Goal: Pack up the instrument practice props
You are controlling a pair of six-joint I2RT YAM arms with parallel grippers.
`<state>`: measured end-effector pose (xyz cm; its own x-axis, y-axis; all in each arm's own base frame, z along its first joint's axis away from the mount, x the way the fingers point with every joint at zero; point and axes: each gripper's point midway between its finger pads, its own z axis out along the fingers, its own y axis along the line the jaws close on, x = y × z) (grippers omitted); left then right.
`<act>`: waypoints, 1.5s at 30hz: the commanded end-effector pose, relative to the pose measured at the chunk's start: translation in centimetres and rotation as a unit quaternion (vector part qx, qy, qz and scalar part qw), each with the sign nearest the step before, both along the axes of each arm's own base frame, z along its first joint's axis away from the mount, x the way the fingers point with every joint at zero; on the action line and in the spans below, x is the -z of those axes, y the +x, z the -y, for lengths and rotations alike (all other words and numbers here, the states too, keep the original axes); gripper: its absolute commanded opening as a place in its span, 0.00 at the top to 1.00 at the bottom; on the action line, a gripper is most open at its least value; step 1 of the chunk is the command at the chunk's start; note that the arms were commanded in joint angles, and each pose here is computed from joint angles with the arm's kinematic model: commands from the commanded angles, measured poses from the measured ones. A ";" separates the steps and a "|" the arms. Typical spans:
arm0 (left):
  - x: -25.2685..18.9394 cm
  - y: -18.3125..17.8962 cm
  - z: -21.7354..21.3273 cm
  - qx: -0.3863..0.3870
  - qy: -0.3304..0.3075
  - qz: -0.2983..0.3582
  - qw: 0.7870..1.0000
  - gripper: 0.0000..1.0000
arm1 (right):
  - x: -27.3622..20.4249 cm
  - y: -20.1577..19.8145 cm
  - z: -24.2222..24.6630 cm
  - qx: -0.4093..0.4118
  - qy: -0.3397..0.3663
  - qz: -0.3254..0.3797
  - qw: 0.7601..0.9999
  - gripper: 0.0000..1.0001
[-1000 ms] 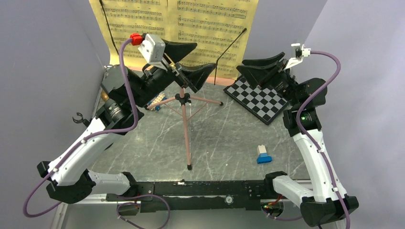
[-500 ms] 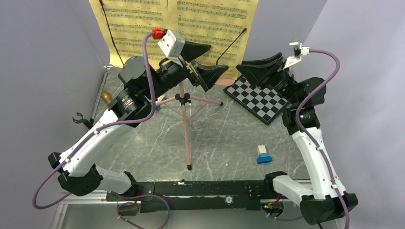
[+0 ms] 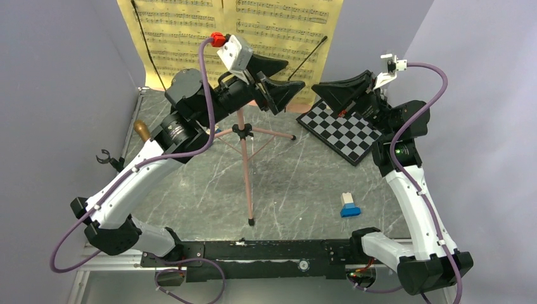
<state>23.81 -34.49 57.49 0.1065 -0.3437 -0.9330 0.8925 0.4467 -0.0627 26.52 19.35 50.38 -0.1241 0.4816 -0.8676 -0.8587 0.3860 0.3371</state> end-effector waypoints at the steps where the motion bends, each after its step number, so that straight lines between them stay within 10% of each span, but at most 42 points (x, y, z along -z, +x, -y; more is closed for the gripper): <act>1: -1.7 -0.6 0.0 0.017 -0.017 0.015 1.000 0.30 | -1.4 -0.9 0.2 -0.002 0.008 0.022 1.000 0.95; 19: -1.7 -0.6 0.4 0.025 -0.024 0.018 0.999 0.99 | -1.1 -1.3 0.1 -0.008 0.005 0.019 1.000 1.00; 45: -1.8 -0.7 -2.2 -0.017 -0.065 0.022 0.998 1.00 | -1.1 -3.9 1.4 0.029 -0.001 0.035 0.999 0.92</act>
